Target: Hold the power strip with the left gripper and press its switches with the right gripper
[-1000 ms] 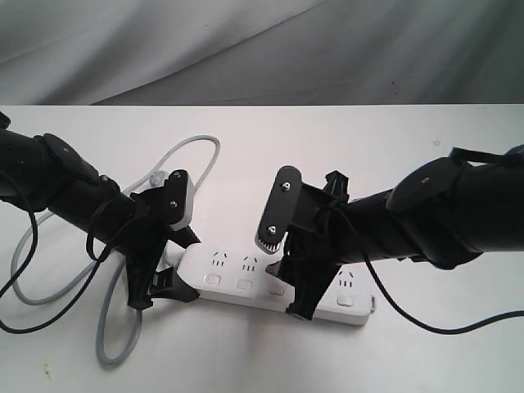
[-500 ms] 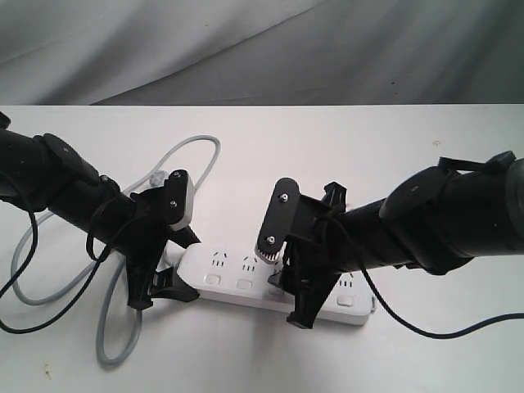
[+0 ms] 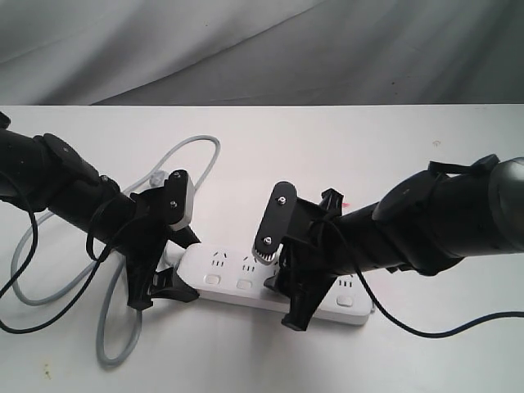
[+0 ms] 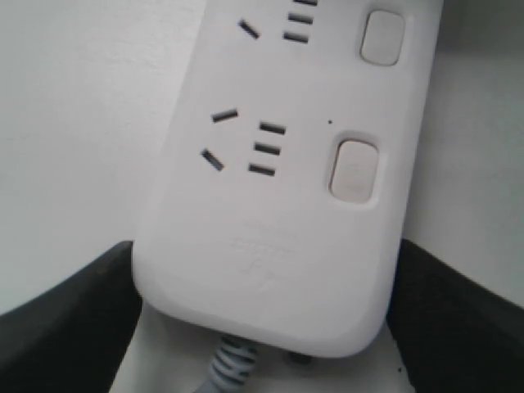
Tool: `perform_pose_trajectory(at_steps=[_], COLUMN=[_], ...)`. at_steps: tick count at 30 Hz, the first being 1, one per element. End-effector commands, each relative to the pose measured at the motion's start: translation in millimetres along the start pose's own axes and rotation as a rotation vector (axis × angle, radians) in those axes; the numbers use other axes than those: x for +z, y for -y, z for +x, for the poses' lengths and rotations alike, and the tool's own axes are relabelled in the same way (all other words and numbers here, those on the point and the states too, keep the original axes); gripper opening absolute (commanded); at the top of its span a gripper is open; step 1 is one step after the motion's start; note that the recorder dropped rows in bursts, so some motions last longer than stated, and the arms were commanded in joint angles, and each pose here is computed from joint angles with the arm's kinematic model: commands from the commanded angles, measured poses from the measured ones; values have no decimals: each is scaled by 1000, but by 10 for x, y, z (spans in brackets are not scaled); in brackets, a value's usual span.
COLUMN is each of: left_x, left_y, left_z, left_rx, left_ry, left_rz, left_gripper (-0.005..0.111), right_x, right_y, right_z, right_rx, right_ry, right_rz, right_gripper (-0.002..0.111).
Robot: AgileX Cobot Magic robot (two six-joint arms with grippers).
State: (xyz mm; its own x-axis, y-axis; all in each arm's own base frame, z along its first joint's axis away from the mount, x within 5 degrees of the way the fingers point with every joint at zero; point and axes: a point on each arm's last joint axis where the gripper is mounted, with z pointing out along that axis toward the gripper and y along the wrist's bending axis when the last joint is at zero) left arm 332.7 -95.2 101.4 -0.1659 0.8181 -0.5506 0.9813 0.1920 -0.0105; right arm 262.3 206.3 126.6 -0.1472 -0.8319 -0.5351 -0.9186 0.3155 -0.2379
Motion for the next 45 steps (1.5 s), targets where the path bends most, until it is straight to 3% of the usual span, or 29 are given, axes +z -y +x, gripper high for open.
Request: perform_pose_trajectory(at_steps=[1, 17, 31, 38, 45], left_x=[9, 9, 9, 9, 9], left_y=[15, 15, 15, 15, 15], left_z=[-6, -6, -6, -6, -6], left_rx=[13, 13, 13, 13, 13], left_ry=[-4, -4, -4, -4, -4], left_rz=[16, 16, 16, 16, 16], left_gripper=[66, 66, 66, 66, 66], right_x=[88, 143, -312, -365, -393], right_y=[-34, -36, 112, 192, 109], right_z=[92, 249, -22, 90, 214], right_rx=[-3, 31, 31, 69, 92], right_ry=[-32, -75, 60, 50, 28], right_rz=[-33, -48, 51, 67, 40], right_gripper=[59, 59, 59, 59, 59])
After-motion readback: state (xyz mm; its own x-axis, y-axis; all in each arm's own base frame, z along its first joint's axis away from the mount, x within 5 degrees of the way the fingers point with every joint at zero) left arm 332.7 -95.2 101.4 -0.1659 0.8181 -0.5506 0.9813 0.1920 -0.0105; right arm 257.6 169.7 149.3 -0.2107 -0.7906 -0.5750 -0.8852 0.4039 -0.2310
